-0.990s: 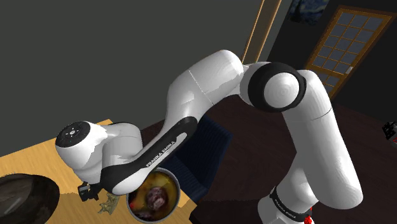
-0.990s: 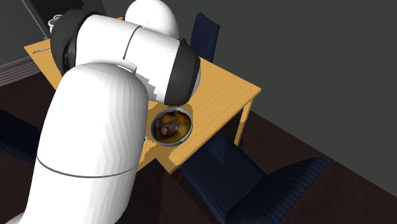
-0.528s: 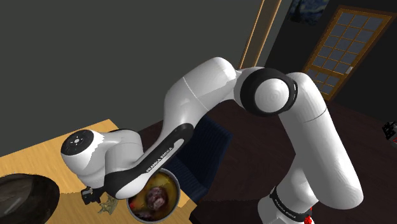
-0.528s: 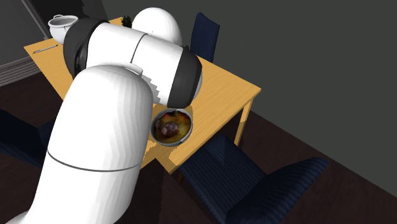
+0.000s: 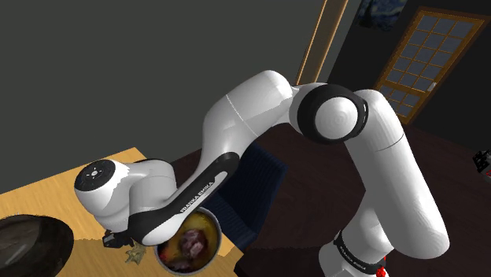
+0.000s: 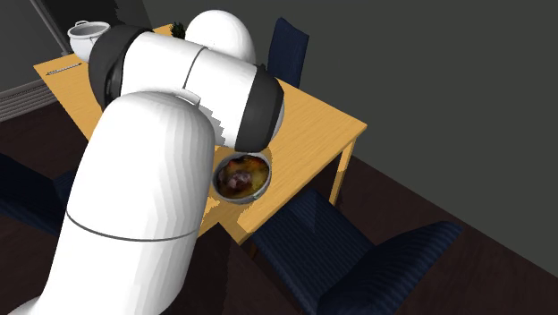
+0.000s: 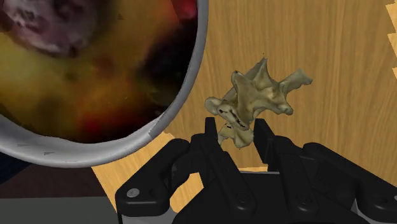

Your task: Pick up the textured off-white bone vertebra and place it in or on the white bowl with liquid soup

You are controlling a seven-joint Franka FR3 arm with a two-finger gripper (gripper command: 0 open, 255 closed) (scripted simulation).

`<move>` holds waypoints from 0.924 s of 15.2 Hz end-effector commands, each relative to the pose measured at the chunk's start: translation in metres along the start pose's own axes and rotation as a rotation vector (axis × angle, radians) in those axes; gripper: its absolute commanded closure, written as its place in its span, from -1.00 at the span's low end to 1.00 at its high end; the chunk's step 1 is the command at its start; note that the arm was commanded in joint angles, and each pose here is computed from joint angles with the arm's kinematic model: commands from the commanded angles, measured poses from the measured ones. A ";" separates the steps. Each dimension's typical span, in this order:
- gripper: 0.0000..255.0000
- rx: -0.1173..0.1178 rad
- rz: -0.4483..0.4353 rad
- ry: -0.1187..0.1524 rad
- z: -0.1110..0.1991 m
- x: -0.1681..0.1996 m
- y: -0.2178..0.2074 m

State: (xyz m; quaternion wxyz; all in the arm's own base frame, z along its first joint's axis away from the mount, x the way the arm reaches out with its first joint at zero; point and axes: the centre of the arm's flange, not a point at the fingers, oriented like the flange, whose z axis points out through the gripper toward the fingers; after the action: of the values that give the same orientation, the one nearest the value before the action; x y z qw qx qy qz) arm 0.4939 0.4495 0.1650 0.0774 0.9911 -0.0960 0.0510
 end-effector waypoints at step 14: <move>1.00 -0.005 -0.001 -0.004 -0.033 0.003 0.006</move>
State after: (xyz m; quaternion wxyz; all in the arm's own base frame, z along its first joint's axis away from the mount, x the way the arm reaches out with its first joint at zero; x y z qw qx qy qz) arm 0.4927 0.4487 0.1940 0.0794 0.9910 -0.0959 0.0490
